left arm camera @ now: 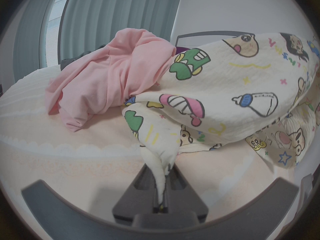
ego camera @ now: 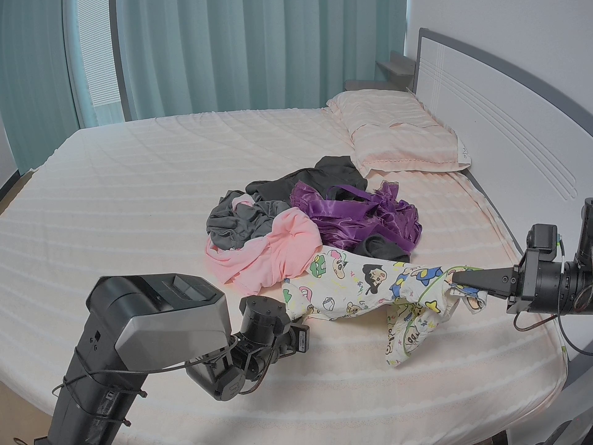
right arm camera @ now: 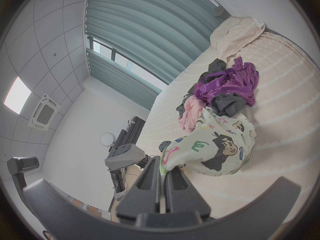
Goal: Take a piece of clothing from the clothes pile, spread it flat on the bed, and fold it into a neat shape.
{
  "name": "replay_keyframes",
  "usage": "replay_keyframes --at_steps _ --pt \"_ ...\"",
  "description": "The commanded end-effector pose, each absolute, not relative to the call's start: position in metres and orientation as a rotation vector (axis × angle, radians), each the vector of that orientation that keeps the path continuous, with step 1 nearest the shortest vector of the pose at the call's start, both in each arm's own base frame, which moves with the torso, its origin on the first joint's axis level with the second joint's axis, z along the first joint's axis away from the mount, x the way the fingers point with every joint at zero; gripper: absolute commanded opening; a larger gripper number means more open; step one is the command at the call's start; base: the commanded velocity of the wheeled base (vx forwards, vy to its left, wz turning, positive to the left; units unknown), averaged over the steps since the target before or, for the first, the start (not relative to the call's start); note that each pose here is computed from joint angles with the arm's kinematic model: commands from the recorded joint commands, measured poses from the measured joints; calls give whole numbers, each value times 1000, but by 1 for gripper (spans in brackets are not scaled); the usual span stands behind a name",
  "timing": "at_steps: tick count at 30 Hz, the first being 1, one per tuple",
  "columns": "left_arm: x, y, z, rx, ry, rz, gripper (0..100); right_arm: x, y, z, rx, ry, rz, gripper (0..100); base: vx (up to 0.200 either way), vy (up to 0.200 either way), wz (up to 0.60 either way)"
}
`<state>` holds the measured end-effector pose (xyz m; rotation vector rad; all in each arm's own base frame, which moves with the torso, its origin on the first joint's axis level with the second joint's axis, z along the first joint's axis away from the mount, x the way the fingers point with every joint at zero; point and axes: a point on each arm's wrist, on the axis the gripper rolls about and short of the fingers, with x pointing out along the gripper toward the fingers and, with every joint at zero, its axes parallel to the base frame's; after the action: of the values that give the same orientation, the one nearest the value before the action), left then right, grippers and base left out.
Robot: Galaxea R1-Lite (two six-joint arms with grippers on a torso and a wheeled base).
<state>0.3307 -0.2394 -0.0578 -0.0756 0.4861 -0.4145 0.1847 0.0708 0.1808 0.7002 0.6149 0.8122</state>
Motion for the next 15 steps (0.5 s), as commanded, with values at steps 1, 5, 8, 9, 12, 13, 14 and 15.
replay_keyframes --at_steps 1,5,8,9,12,13,14,15 --pt "328 -237 -41 -111 468 -409 0 186 67 179 706 616 792 0 0 0 0" --pt "314 -226 -12 -169 459 -402 0 188 62 178 713 609 765 0 0 0 0" --pt "302 -217 12 -196 441 -399 0 192 58 175 717 611 737 0 0 0 0" --pt "302 -216 13 -197 440 -398 0 193 58 174 718 612 735 0 0 0 0" --pt "284 -199 55 -250 378 -390 0 198 56 163 722 651 703 0 0 0 0" --pt "281 -193 67 -266 352 -386 0 200 57 160 719 661 697 0 0 0 0" --pt "279 -188 77 -276 327 -379 0 201 57 158 715 666 690 0 0 0 0" --pt "276 -186 84 -282 309 -370 0 203 58 157 713 673 683 0 0 0 0"
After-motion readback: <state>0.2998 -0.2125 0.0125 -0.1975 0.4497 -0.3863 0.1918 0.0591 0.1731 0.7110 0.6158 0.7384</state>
